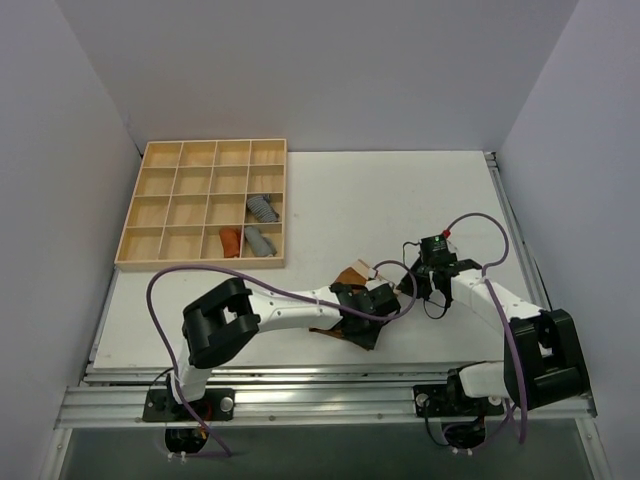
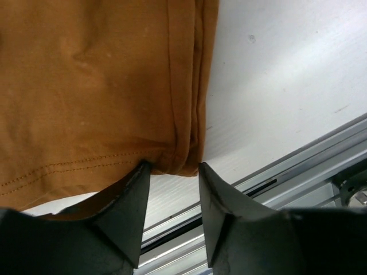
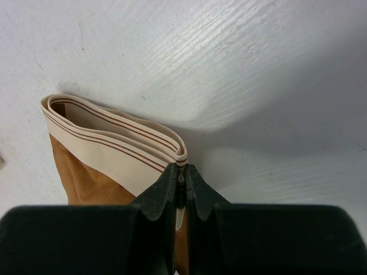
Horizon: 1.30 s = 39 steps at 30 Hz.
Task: Roll the underwear
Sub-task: Fold the underwear
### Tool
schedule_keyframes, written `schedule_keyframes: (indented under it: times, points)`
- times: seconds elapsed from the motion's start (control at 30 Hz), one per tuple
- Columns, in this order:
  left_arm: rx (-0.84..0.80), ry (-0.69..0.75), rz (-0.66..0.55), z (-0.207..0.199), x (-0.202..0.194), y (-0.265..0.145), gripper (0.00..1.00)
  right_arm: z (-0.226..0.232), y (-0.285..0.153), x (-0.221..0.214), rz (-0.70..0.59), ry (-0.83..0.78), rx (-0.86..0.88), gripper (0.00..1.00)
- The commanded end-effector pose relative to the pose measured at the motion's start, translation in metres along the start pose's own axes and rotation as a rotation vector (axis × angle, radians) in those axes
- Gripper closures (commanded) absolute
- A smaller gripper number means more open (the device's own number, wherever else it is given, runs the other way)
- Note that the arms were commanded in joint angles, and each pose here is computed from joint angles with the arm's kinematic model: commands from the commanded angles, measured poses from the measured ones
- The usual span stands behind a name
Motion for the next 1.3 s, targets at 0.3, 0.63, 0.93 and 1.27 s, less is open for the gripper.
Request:
schedule_keyframes:
  times: [0.3, 0.63, 0.93, 1.27]
  points:
    - [-0.074, 0.032, -0.032, -0.026, 0.009, -0.021, 0.98, -0.023, 0.000, 0.019, -0.095, -0.029, -0.166, 1.00]
    - [-0.410, -0.113, -0.124, -0.045, 0.035, -0.067, 0.98, -0.020, -0.035, 0.052, -0.195, -0.144, -0.340, 1.00]
    - [-0.550, -0.267, -0.098, -0.021, 0.028, -0.054, 0.98, -0.013, -0.042, 0.059, -0.165, -0.238, -0.421, 1.00]
    - [-0.619, -0.313, -0.126, -0.006, 0.032, -0.041, 0.98, 0.024, -0.035, 0.047, -0.130, -0.367, -0.472, 1.00]
Point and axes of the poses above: each gripper's point midway between its finger pads, its own y axis out along the fingers, its own z axis along the line the jaws close on, x = y × z, the point moved 2 cm from there along -y, back along the fingers, and after that the axes turned 15 degrees about y, right-handed, at the moved point
